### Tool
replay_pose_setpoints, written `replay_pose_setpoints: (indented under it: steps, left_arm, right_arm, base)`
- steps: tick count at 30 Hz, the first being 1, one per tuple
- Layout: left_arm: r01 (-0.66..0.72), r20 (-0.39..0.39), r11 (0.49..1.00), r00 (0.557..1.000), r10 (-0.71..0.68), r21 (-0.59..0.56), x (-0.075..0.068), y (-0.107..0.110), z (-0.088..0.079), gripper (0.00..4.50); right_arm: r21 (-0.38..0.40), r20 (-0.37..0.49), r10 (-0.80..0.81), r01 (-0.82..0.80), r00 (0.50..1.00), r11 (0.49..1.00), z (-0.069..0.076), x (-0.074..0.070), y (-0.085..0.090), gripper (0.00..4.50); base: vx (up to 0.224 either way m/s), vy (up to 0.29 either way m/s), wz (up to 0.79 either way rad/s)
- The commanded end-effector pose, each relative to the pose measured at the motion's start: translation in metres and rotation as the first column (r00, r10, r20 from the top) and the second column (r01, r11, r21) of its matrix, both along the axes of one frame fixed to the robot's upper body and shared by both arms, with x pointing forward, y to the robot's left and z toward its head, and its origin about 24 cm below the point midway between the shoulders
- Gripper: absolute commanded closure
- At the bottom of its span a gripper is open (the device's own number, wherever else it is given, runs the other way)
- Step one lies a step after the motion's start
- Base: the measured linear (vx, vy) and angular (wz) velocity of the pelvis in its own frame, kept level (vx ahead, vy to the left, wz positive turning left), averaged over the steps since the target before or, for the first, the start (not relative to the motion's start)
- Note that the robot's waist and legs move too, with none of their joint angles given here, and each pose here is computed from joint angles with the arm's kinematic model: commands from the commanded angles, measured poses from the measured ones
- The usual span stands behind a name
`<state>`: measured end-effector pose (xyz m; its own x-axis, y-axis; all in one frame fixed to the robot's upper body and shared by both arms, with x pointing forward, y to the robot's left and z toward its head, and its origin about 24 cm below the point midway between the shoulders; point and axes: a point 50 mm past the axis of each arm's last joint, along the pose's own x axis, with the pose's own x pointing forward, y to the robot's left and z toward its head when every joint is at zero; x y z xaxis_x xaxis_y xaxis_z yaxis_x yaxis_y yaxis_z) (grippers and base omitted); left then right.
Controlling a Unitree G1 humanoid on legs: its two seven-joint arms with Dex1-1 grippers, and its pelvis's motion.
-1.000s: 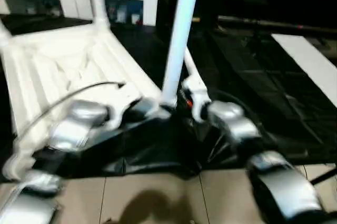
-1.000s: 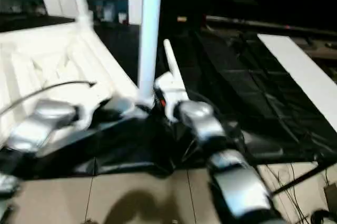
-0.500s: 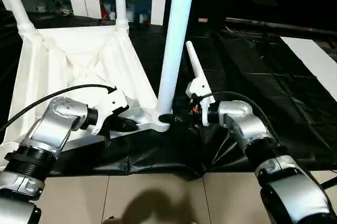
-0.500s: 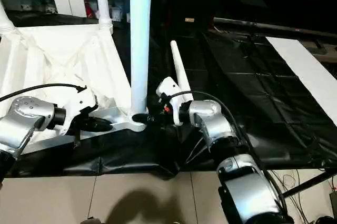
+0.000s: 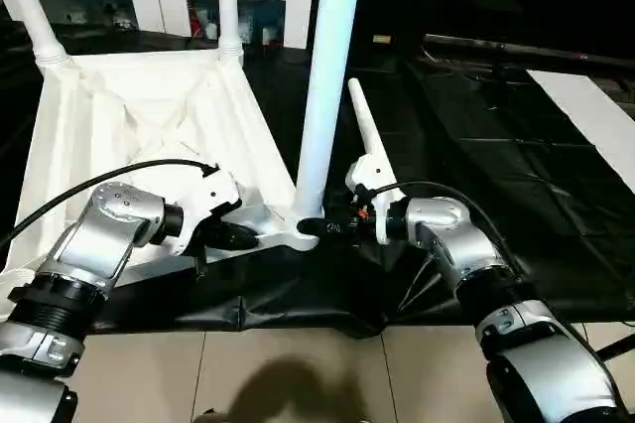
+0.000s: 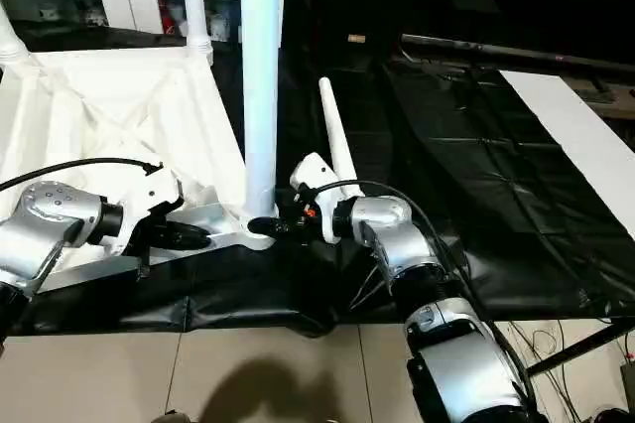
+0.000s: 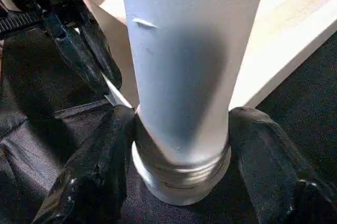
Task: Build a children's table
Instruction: Rotate leg to tighten
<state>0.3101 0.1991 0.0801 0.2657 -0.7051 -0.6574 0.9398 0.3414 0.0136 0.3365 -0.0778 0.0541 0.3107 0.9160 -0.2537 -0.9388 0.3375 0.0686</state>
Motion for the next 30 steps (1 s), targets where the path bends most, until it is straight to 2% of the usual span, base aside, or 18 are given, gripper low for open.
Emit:
replay_pose_setpoints:
  steps: [1,5,6,7,8,12,13,14,15,16,19,22,23,26,28,30]
  left_arm:
    - [0.057,-0.048,0.998,0.997,-0.057,0.007,-0.004,-0.01,-0.009,4.5]
    - [0.032,-0.044,0.999,0.999,-0.031,0.013,-0.004,-0.012,-0.013,4.5]
    - [-0.032,-0.027,0.999,0.999,0.033,0.01,0.001,-0.016,-0.015,4.5]
    - [-0.043,-0.024,0.999,0.999,0.043,0.009,0.002,-0.017,-0.016,4.5]
    - [-0.108,-0.006,0.994,0.994,0.108,0.005,0.007,-0.021,-0.017,4.5]
    - [-0.261,0.026,0.965,0.965,0.261,-0.01,0.022,-0.038,-0.022,4.5]
    - [-0.261,0.026,0.965,0.965,0.261,-0.01,0.022,-0.038,-0.022,4.5]
    - [-0.317,0.042,0.948,0.947,0.317,-0.016,0.028,-0.049,-0.023,4.5]
    - [-0.317,0.042,0.948,0.947,0.317,-0.016,0.028,-0.049,-0.023,4.5]
    - [-0.338,0.05,0.941,0.94,0.338,-0.019,0.031,-0.054,-0.024,4.5]
    - [-0.392,0.085,0.919,0.915,0.394,-0.033,0.039,-0.069,-0.023,4.5]
    - [-0.389,0.093,0.921,0.916,0.39,-0.026,0.039,-0.07,-0.023,4.5]
    - [-0.386,0.098,0.922,0.917,0.386,-0.02,0.039,-0.07,-0.023,4.5]
    - [-0.379,0.102,0.925,0.92,0.378,-0.011,0.038,-0.067,-0.024,4.5]
    - [-0.372,0.103,0.928,0.923,0.371,-0.007,0.037,-0.064,-0.024,4.5]
    - [-0.357,0.103,0.934,0.929,0.356,-0.005,0.036,-0.062,-0.023,4.5]
  right_arm:
    - [-0.032,-0.03,0.017,-0.018,0.999,0.999,-0.007,-0.002,0.002,1.96]
    - [-0.035,-0.056,-0.067,0.065,0.996,0.997,-0.016,-0.003,-0.001,1.96]
    - [-0.031,-0.074,-0.2,0.198,0.977,0.98,-0.021,0.002,-0.001,1.96]
    - [-0.03,-0.078,-0.219,0.218,0.973,0.976,-0.022,0.003,-0.001,1.96]
    - [-0.028,-0.106,-0.324,0.323,0.94,0.946,-0.026,0.006,-0.001,1.96]
    - [-0.021,-0.171,-0.523,0.527,0.835,0.85,-0.03,0.013,0.004,2.07]
    - [-0.021,-0.171,-0.523,0.527,0.835,0.85,-0.03,0.013,0.004,2.07]
    - [-0.032,-0.178,-0.612,0.617,0.771,0.786,-0.03,0.016,0.012,2.13]
    - [-0.032,-0.178,-0.612,0.617,0.771,0.786,-0.03,0.016,0.012,2.13]
    - [-0.04,-0.176,-0.641,0.645,0.747,0.763,-0.03,0.017,0.015,2.15]
    - [-0.036,-0.173,-0.686,0.691,0.707,0.722,-0.024,0.02,0.032,2.15]
    - [-0.014,-0.162,-0.667,0.674,0.728,0.739,-0.02,0.02,0.039,2.15]
    - [0.006,-0.145,-0.641,0.648,0.754,0.761,-0.016,0.021,0.044,2.15]
    - [0.031,-0.127,-0.61,0.618,0.782,0.785,-0.013,0.02,0.046,2.15]
    - [0.066,-0.118,-0.581,0.59,0.805,0.804,-0.01,0.02,0.045,1.79]
    - [0.076,-0.098,-0.559,0.566,0.823,0.821,-0.009,0.021,0.043,1.67]
  base:
    - [0.0,0.0,0.0]
    - [0.0,0.0,0.0]
    - [0.0,0.0,0.0]
    - [0.0,0.0,0.0]
    - [0.0,0.0,0.0]
    - [0.0,0.0,0.0]
    - [0.0,0.0,0.0]
    - [0.0,0.0,0.0]
    - [0.0,0.0,0.0]
    - [0.0,0.0,0.0]
    - [0.0,0.0,0.0]
    - [0.0,0.0,0.0]
    - [0.0,0.0,0.0]
    - [0.0,0.0,0.0]
    - [0.0,0.0,0.0]
    - [0.0,0.0,0.0]
